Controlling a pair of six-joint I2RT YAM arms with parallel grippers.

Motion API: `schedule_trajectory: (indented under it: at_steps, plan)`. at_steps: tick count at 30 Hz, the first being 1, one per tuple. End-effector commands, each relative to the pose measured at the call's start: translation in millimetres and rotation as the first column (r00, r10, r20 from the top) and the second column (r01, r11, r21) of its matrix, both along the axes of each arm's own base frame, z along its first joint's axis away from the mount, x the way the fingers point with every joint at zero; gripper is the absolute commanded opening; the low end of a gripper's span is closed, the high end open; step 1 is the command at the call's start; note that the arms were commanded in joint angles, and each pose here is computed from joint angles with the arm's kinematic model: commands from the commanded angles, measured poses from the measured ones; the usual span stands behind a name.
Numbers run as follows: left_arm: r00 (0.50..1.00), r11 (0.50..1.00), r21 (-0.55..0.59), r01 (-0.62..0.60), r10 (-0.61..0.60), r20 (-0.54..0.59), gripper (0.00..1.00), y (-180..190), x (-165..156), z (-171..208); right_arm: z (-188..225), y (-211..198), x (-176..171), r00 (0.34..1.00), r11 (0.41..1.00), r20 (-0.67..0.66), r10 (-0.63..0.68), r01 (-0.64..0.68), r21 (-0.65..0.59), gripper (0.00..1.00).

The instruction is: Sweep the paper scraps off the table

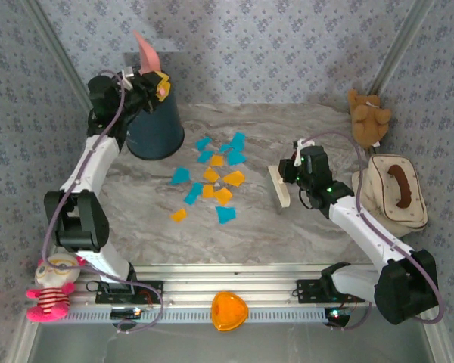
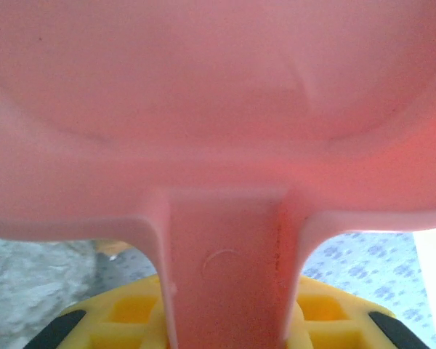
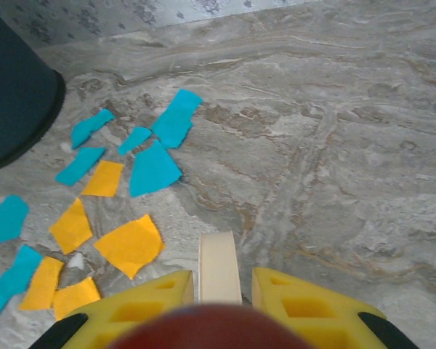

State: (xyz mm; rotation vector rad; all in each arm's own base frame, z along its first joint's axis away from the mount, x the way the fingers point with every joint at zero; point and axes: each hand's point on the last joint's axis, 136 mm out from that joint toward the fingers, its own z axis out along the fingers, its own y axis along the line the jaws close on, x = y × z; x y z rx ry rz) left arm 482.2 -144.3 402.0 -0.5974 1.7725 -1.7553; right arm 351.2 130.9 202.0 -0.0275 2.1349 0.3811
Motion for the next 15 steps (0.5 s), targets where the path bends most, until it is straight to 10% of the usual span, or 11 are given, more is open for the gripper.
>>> schedule_trajectory:
  at_steps: [1,15]
  plan:
    - [0.996,0.983,0.182,0.026,-0.041,0.080,0.00,-1.2,-24.0,9.8,36.7,20.2,10.2,0.995,0.992,0.090,0.036,-0.047,0.121,0.00]
    - [0.986,0.817,0.573,0.062,-0.140,0.093,0.00,3.2,-76.2,-13.4,50.2,87.1,25.5,0.982,0.897,0.138,0.132,-0.177,0.405,0.00]
